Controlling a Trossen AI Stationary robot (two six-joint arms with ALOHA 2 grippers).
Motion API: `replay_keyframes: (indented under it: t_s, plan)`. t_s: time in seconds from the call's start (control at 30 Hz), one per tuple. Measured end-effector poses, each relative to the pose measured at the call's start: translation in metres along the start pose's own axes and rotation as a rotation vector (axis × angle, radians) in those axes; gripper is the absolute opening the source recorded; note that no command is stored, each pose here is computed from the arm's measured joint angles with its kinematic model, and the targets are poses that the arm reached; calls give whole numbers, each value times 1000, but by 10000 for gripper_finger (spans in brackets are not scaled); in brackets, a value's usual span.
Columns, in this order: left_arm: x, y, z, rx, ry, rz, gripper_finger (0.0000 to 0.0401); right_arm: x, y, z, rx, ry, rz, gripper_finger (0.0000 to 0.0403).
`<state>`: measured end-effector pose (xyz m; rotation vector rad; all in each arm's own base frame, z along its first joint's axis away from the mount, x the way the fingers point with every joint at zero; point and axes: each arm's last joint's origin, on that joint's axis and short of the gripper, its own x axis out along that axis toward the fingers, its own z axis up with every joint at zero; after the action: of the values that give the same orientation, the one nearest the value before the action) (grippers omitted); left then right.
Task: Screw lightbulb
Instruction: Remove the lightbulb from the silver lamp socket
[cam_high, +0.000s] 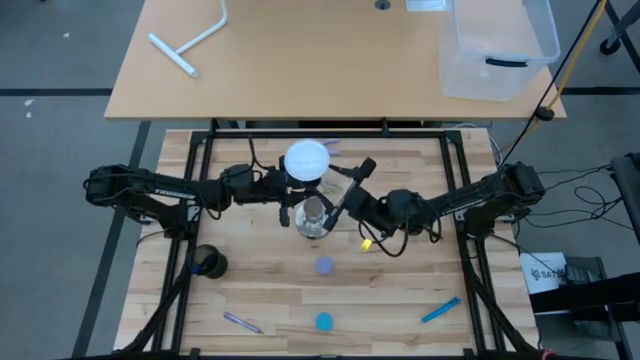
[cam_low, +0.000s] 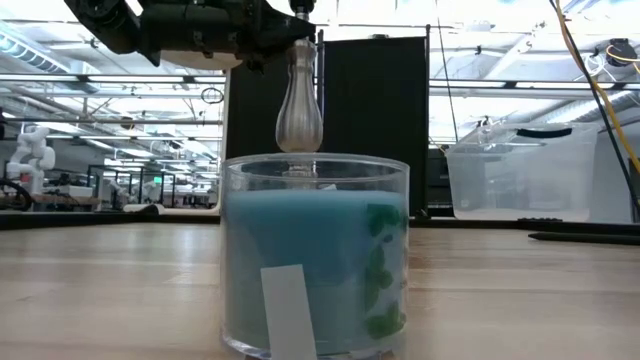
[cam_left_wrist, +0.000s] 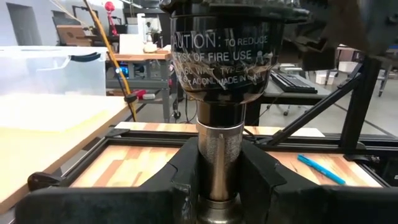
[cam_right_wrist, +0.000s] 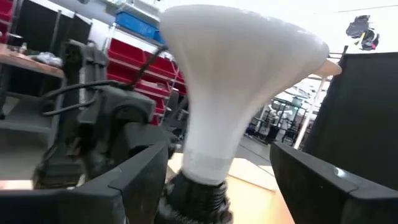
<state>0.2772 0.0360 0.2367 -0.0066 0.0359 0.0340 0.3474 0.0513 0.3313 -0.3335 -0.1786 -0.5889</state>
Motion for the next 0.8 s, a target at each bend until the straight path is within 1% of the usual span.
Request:
replay_keyframes:
  t_s: [0.07,0.17,0.27,0.43,0.57,0.8]
  plan:
    - [0,0,0,-9,-1,8,75,4,-3,1,5,0,-4,277]
    - [0,0,0,-11,-1,11,75,8,-5,2,37,-13,28,275]
    - [0,0,0,-12,-2,14,75,12,-7,4,61,-16,37,275]
    - [0,1,0,-14,-3,18,75,19,-13,3,79,-6,29,275]
    - [0,1,0,-15,-3,19,75,25,-16,6,116,-36,96,275]
    - [0,1,0,-16,-3,19,75,34,-24,12,109,-62,97,273]
